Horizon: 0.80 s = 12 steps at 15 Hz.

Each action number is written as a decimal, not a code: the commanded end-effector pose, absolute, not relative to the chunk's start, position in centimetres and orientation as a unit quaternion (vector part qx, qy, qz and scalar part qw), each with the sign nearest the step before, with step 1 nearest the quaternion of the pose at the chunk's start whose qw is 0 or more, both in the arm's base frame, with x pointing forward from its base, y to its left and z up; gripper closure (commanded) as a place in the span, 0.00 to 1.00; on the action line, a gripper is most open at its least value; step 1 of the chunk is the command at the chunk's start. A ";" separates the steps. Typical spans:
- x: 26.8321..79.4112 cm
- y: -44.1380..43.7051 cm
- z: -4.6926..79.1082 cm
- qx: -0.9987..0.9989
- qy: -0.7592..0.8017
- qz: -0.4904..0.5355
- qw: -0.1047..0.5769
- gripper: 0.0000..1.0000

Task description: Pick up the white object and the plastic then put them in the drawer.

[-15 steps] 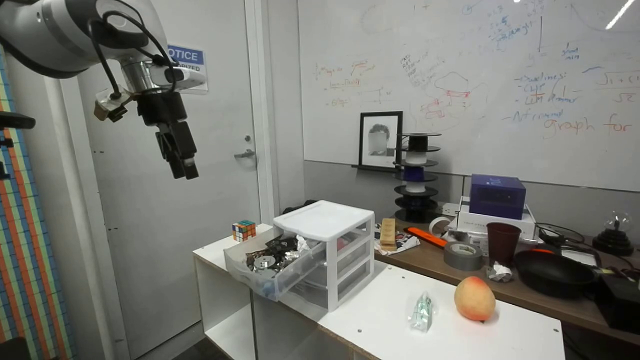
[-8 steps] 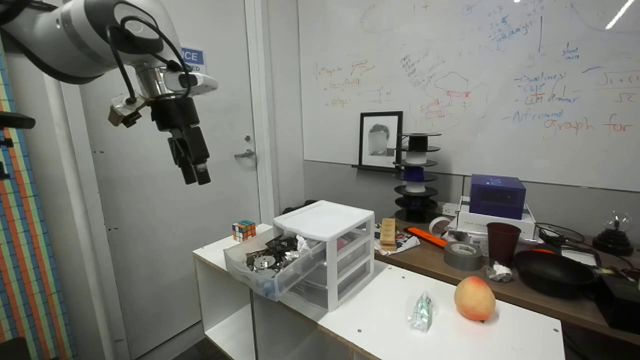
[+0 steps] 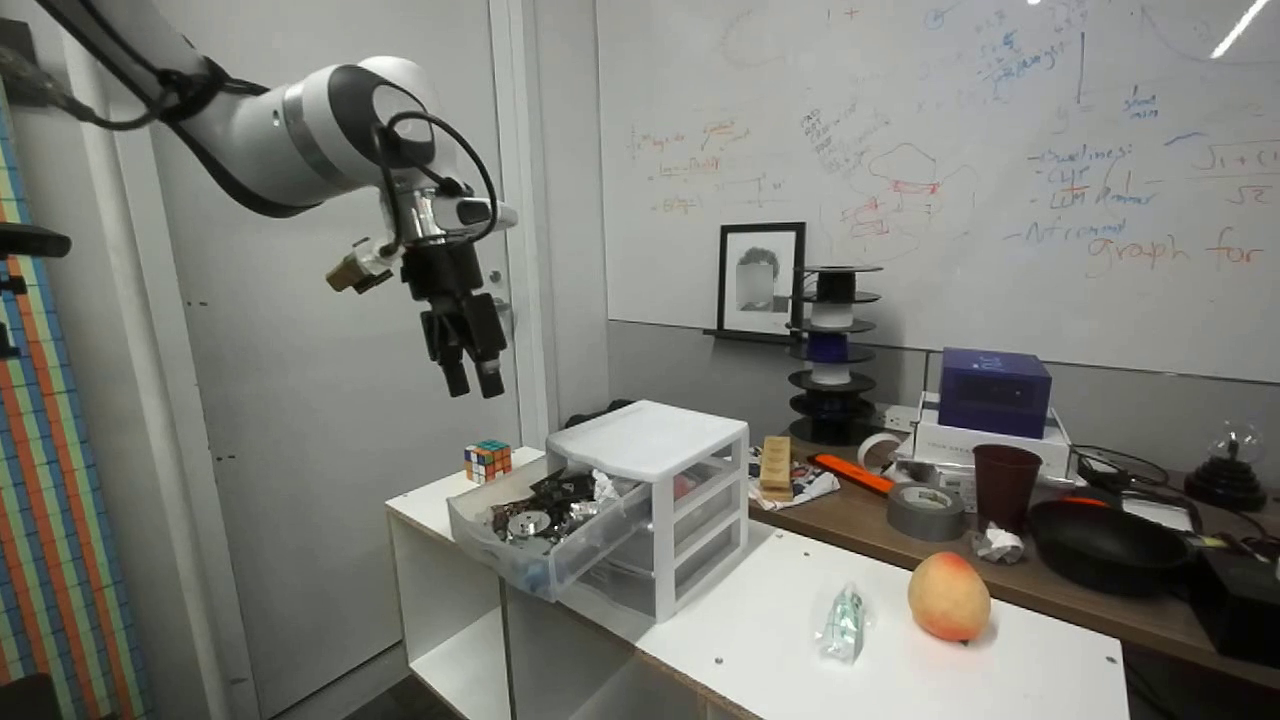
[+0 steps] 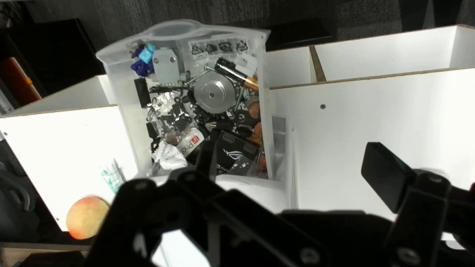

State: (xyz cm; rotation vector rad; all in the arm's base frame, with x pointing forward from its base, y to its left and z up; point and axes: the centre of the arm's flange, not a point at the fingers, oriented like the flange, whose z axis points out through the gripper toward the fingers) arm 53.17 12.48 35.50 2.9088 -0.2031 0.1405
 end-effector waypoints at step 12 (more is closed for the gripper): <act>65.3 24.0 29.7 0.984 -0.073 0.134 0.094 0.00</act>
